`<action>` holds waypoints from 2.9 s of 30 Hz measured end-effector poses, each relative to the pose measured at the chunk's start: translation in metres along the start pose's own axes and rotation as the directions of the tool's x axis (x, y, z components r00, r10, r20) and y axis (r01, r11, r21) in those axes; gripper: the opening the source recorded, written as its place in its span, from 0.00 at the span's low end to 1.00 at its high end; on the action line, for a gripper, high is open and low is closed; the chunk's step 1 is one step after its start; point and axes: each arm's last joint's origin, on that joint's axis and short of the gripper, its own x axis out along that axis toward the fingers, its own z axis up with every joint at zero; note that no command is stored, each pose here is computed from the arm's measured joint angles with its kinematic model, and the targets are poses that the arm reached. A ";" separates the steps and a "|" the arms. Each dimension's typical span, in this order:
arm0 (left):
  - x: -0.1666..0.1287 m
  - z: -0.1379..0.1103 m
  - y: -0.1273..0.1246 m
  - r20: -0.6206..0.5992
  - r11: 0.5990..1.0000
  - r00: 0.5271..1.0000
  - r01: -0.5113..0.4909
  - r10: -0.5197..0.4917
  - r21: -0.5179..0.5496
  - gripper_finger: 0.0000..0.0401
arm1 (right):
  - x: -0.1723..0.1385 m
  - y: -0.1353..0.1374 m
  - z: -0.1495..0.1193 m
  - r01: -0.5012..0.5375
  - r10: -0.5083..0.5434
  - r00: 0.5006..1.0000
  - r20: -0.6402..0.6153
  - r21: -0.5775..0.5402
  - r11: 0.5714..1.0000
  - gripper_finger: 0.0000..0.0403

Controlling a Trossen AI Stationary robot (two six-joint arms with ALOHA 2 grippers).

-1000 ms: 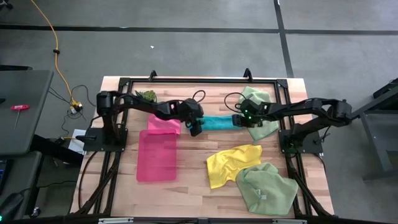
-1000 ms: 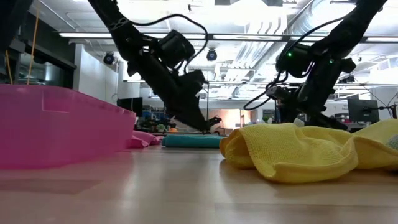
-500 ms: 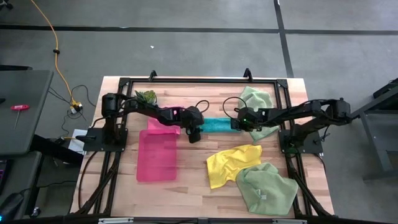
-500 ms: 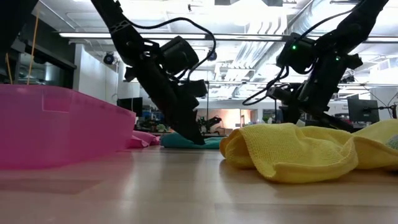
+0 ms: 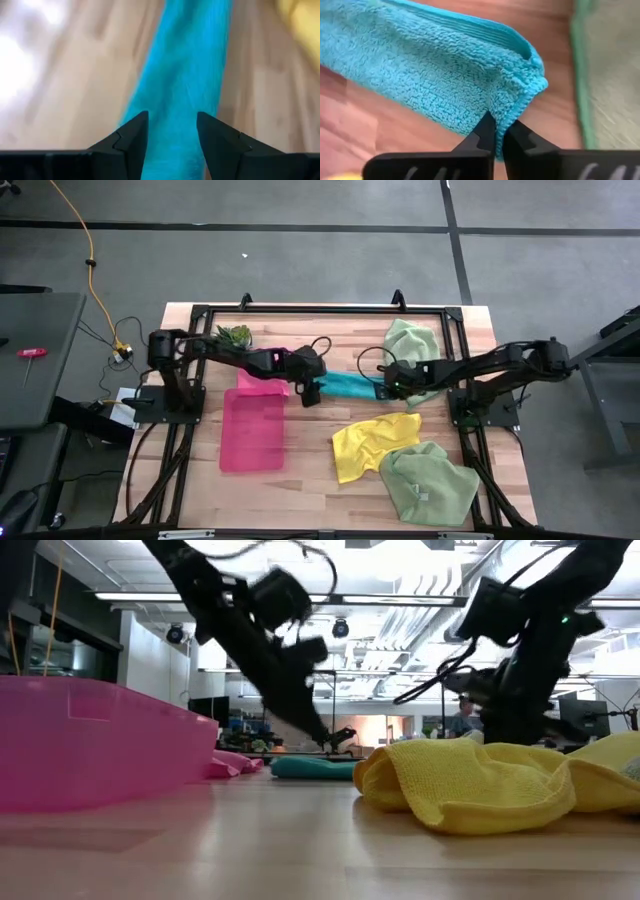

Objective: Fold microfiber towels
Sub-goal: Fold the blue microfiber towel

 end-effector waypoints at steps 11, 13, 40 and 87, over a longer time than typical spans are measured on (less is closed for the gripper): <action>0.009 -0.007 -0.009 -0.033 0.999 0.999 0.011 -0.010 0.034 0.36 | -0.056 -0.006 -0.004 0.031 -0.031 1.000 0.002 -0.073 0.997 0.00; 0.014 -0.011 -0.013 -0.056 0.999 0.998 0.006 -0.003 0.043 0.31 | -0.062 -0.006 -0.003 0.037 -0.038 0.999 0.000 -0.090 0.995 0.00; 0.032 -0.026 -0.032 -0.112 1.000 0.994 -0.004 0.002 -0.012 0.00 | -0.066 0.035 0.009 -0.165 0.169 0.985 0.014 -0.154 0.974 0.00; 0.034 -0.020 -0.035 -0.039 0.999 0.999 0.031 -0.032 -0.003 0.00 | -0.002 0.074 0.008 -0.294 0.294 0.956 0.019 -0.001 0.956 0.00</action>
